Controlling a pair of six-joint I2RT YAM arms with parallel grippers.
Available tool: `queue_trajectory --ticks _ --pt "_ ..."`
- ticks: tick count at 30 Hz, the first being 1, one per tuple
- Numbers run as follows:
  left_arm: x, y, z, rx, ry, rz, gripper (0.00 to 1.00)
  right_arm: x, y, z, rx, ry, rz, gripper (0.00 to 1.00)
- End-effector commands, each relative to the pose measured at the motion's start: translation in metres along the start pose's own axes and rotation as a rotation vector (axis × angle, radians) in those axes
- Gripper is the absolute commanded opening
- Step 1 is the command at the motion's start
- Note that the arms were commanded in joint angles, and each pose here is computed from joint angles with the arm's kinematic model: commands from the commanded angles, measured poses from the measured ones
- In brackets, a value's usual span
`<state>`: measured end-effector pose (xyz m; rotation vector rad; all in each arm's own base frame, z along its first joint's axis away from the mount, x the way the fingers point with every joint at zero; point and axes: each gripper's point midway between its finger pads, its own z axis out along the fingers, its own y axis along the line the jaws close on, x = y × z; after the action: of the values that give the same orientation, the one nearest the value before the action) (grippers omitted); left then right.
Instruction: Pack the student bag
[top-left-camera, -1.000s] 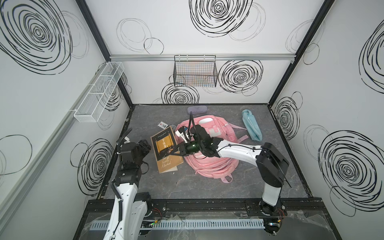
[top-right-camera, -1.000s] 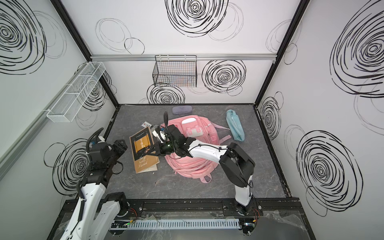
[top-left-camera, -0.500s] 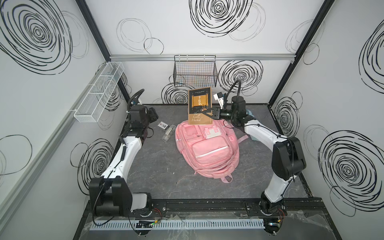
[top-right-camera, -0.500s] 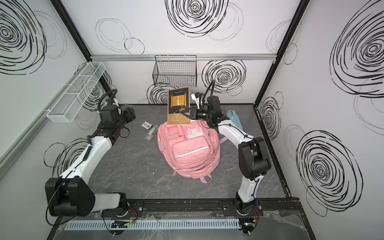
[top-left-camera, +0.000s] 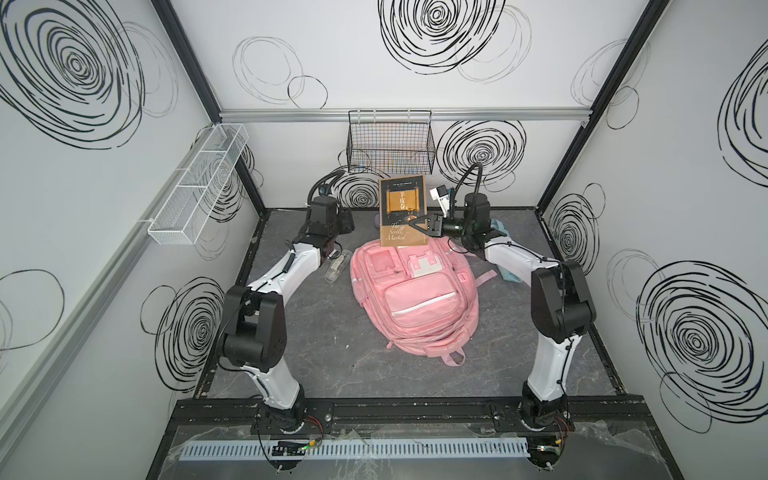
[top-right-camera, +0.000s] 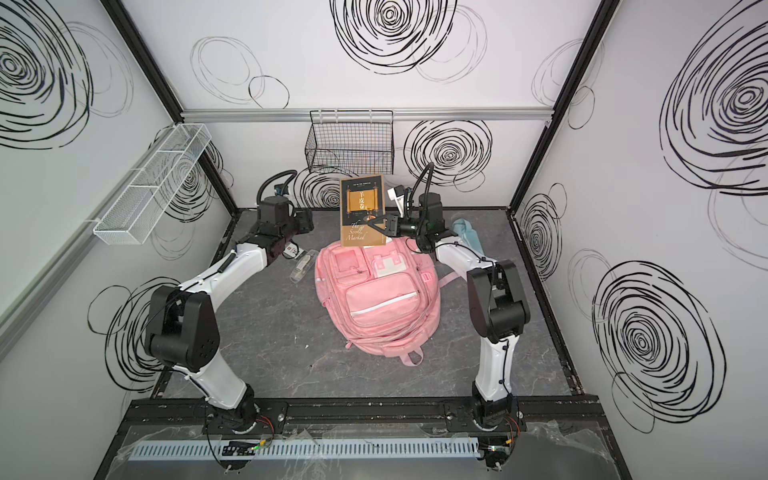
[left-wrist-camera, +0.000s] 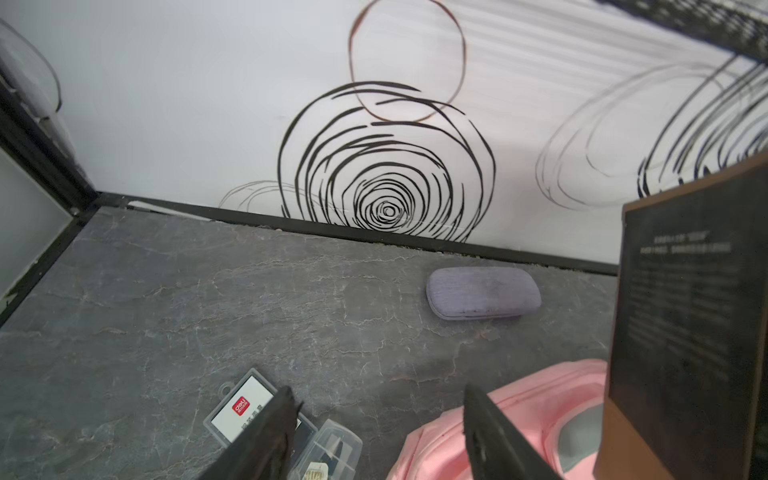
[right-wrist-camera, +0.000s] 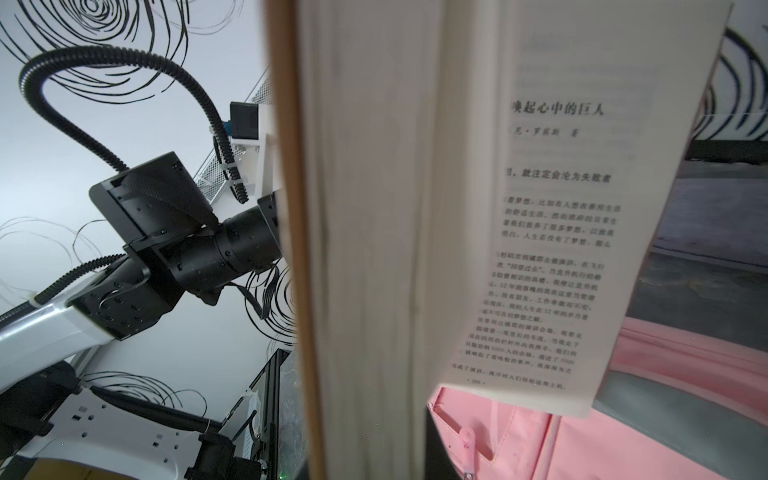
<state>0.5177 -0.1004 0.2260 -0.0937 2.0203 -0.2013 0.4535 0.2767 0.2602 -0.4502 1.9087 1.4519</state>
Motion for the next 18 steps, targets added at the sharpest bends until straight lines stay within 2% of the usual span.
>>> queue_trajectory --ticks 1,4,8,12,15,18 --pt "0.003 -0.082 -0.026 0.206 -0.053 0.137 0.68 -0.04 0.045 -0.048 0.073 -0.128 -0.085 0.0" --pt "0.024 -0.149 -0.053 0.393 -0.037 0.201 0.7 -0.02 0.023 -0.101 0.235 -0.184 0.088 0.0" --pt "0.07 -0.216 -0.09 0.588 0.002 0.27 0.73 0.018 0.02 -0.172 0.423 -0.269 0.168 0.0" --pt "0.113 -0.259 -0.143 0.807 0.02 0.347 0.79 0.053 0.026 -0.213 0.55 -0.257 0.211 0.0" --pt "0.141 -0.278 -0.175 0.868 0.055 0.436 0.82 0.076 0.03 -0.228 0.594 -0.223 0.241 0.0" --pt "0.167 -0.281 -0.19 0.903 0.13 0.442 0.82 0.087 0.042 -0.234 0.607 -0.207 0.247 0.0"
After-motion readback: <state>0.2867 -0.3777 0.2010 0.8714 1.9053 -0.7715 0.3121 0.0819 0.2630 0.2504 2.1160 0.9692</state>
